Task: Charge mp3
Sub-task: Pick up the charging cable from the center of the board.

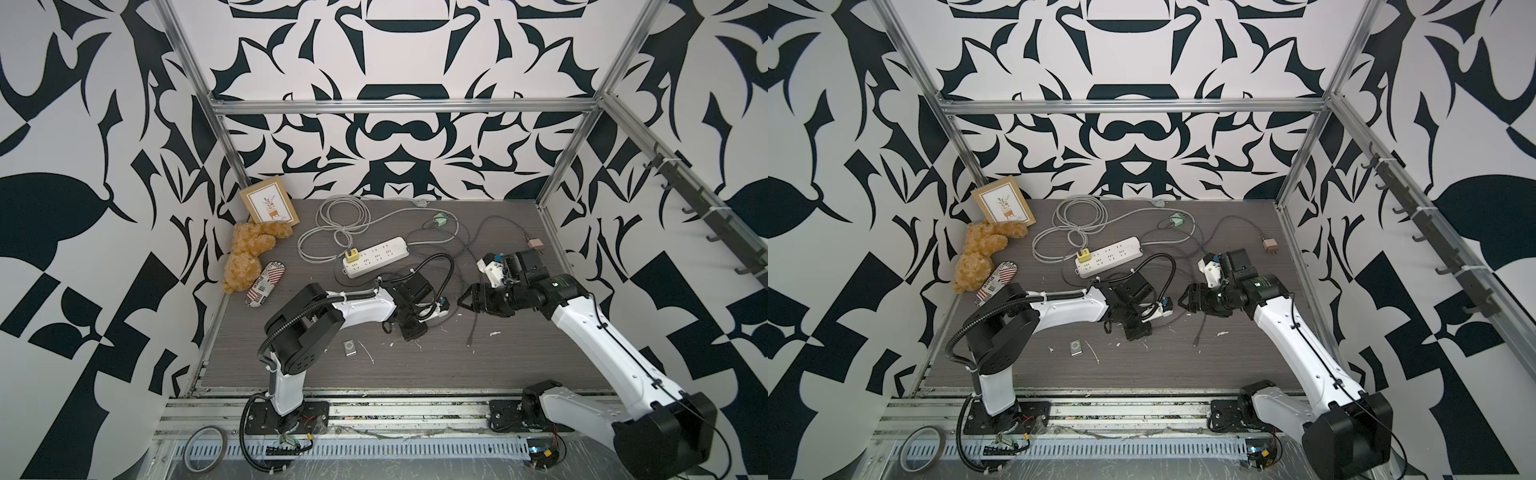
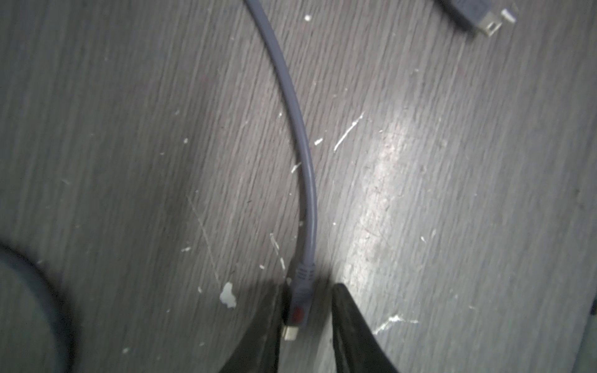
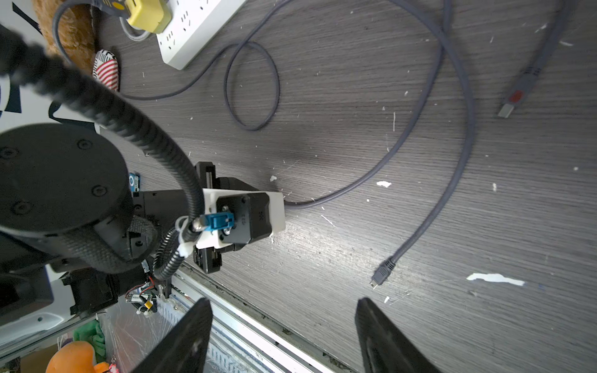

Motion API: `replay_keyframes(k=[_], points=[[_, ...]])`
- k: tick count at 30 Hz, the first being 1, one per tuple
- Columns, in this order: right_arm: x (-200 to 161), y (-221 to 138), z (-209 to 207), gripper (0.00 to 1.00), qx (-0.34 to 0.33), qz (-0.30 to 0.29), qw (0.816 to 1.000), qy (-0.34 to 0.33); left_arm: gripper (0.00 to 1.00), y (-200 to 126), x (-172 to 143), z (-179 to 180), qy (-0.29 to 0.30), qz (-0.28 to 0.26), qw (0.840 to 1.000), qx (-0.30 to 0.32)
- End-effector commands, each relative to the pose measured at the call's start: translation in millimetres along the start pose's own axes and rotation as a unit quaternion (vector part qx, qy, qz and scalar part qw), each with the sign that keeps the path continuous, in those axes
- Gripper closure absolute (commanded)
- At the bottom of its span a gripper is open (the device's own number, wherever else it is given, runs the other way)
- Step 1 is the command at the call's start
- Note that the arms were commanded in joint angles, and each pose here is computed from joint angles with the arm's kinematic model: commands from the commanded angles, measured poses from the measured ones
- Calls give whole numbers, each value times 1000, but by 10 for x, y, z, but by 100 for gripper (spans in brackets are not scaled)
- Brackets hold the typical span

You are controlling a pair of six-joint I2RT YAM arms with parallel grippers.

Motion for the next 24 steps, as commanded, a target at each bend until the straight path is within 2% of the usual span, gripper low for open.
replay_keyframes(k=[1, 8, 12, 15, 19, 22, 24], points=[[-43, -37, 9, 27, 10, -10, 1000, 8, 74, 148, -122, -48, 0, 30, 1000, -5], [-198, -108, -6, 26, 19, -20, 999, 40, 85, 93, -155, -76, 0, 22, 1000, 10], [-388, -141, -30, 27, 44, -17, 993, 104, 87, -142, -53, -104, 4, -12, 1000, 18], [-514, -112, -26, 29, 103, -18, 981, 166, 89, -385, 52, -151, 4, -52, 999, 11], [-587, 37, -73, 34, 197, -41, 949, 243, 90, -649, 185, -218, 0, -86, 996, -11], [-586, 175, -152, 37, 220, -56, 933, 281, 90, -784, 262, -254, 0, -107, 994, -24], [-561, 218, -173, 37, 217, -58, 932, 285, 91, -835, 299, -261, 2, -114, 993, -26]])
Point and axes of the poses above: each gripper's point midway between its finger pads, its own y axis out along the fingers, its own z axis along the line the jaws close on, x = y × z, the point moved 10 cm from there along -y, back along the fingers, and after that the axes turned 2 degrees about -y, right-handed, at the moved point
